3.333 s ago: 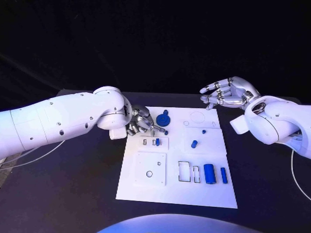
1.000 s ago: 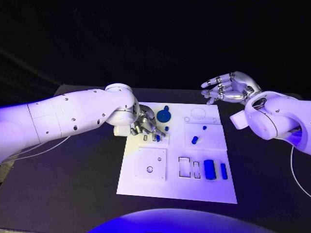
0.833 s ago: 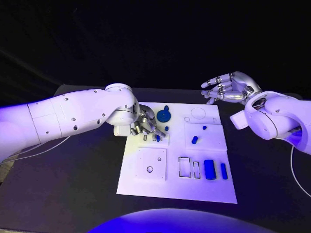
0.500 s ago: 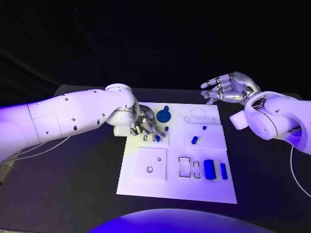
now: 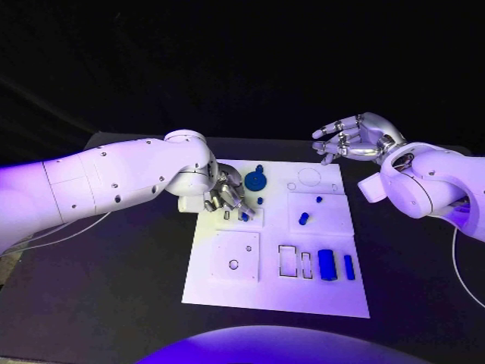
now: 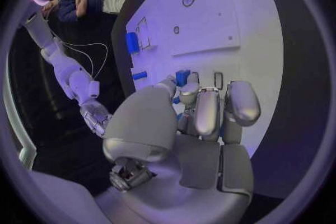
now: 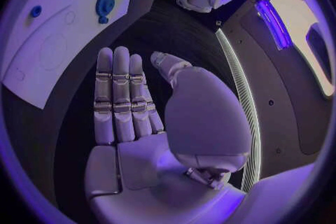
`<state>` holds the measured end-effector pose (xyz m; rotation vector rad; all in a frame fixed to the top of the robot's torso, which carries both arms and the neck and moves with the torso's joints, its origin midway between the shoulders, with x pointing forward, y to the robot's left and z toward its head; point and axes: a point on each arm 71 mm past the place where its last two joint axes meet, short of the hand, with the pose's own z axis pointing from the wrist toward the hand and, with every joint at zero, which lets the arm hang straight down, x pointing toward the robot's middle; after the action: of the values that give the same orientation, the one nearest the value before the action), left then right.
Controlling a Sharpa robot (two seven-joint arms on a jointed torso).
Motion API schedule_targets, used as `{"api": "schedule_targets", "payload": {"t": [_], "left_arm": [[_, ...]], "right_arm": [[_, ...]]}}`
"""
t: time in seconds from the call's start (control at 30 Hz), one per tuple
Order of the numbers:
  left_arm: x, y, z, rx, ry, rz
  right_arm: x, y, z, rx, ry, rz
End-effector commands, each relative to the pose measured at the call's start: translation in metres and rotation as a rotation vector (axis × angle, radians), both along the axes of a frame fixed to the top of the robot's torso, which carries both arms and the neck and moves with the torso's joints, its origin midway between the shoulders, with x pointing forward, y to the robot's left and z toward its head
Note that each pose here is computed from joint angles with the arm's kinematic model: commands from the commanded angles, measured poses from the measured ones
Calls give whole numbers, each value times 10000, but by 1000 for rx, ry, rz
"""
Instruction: Assemble the parts on the task board
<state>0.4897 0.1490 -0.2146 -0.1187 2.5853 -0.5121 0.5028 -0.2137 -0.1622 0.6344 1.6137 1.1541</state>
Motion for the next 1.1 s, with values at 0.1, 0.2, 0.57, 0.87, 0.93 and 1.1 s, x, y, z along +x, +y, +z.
{"api": "schedule_targets", "payload": {"t": [0.1, 0.2, 0.57, 0.87, 0.93, 1.1], "left_arm": [[-21, -30, -7, -20, 18, -18], [-23, -28, -8, -24, 20, -17], [-85, 13, 2, -83, 71, 18], [-139, 100, 72, -149, 55, 87], [-142, 113, 86, -153, 36, 98], [-146, 127, 103, -138, -43, 104]], "right_arm": [[-6, 22, -8, -2, 11, 21], [-7, 23, -10, -2, 13, 22], [-8, 24, -15, -3, 16, 24], [-6, 21, -18, -3, 17, 25], [-6, 21, -19, -3, 17, 25], [-5, 14, -19, -3, 17, 25]]}}
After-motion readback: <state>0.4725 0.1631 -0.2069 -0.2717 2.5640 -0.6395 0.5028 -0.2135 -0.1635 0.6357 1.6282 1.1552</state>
